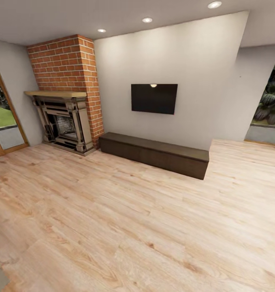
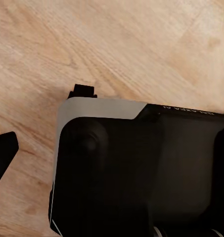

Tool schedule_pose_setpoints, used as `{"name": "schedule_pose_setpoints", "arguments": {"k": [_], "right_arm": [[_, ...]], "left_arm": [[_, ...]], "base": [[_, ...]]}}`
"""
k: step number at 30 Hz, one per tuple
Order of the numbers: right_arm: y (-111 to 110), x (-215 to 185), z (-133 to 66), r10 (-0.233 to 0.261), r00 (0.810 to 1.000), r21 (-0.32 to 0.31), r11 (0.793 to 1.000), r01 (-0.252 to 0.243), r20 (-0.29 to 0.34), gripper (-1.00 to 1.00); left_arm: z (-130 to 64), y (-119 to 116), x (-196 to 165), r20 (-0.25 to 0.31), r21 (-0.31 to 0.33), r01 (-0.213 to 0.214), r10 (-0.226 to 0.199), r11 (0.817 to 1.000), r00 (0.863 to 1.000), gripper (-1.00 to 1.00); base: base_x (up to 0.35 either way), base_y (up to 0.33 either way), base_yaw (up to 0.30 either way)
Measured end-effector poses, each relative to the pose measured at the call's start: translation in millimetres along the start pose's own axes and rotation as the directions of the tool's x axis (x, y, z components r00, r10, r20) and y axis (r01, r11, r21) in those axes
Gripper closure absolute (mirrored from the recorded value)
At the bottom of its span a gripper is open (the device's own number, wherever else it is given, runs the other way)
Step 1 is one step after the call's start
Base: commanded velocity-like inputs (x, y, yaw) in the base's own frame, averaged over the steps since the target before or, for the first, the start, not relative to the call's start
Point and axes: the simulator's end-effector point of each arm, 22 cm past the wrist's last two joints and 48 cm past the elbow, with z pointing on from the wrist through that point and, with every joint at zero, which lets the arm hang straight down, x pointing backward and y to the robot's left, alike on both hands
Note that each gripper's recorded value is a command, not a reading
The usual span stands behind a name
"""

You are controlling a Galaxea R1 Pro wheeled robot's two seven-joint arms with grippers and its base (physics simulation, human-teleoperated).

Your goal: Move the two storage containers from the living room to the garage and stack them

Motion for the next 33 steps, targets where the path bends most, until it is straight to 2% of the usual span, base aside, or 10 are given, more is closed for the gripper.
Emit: {"name": "schedule_pose_setpoints", "arguments": {"k": [18,33], "right_arm": [[1.1,0.0,0.0,0.000,1.000,-0.002,1.000,0.000,0.000,-1.00],[1.1,-0.1,0.0,0.003,1.000,-0.001,1.000,-0.003,0.000,-1.00]], "left_arm": [[0.0,0.0,0.0,0.000,0.000,0.000,0.000,1.000,1.000,-1.00],[0.0,0.1,0.0,0.000,0.000,0.000,0.000,1.000,1.000,-1.00]], "base": [[0.322,0.000,0.004],[0.322,0.000,0.247]]}}
